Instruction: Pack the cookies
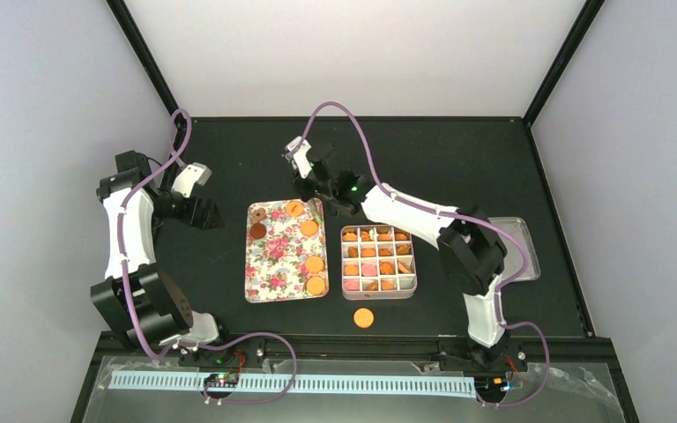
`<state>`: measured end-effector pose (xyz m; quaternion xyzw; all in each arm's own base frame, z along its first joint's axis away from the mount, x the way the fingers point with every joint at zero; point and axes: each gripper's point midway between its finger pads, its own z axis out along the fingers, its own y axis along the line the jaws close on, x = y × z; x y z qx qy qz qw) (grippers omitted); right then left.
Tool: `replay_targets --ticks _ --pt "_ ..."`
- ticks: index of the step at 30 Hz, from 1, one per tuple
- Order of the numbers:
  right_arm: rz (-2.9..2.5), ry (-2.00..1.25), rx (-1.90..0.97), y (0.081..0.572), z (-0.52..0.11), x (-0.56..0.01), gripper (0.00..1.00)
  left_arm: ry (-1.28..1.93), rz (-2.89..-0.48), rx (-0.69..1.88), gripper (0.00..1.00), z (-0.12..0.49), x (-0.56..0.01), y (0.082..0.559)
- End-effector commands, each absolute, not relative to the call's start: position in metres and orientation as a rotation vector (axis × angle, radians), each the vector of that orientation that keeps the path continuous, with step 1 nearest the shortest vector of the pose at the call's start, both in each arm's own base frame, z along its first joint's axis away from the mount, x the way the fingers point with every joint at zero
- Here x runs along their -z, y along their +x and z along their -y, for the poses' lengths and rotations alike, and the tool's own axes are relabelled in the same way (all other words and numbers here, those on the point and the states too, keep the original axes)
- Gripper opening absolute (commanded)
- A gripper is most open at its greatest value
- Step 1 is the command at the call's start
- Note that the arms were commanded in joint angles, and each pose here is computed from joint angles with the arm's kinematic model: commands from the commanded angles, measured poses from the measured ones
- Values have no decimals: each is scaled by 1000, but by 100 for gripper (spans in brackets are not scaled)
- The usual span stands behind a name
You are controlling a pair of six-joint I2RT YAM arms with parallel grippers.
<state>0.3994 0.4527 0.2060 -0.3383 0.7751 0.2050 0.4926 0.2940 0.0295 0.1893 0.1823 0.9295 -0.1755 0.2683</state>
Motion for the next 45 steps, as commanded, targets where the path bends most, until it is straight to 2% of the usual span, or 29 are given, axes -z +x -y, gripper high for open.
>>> replay_targets --ticks 1,12,20,25,32,45 --pt "-1811 -767 -525 386 -430 -260 1 538 -2459 440 99 -27 -208 294" --pt "-1840 -670 -544 316 -336 -307 1 553 -2424 484 99 -22 -211 298" --pt "-1990 -568 -484 248 -239 -284 1 576 -2394 527 99 -16 -212 299" --pt "-2099 -554 -435 223 -205 -263 1 582 -2394 540 99 -15 -212 299" --pt "-2148 -519 -403 215 -190 -248 1 590 -2391 541 99 -12 -215 299" --pt "-2112 -459 -384 236 -202 -243 1 594 -2396 537 99 -12 -216 296"
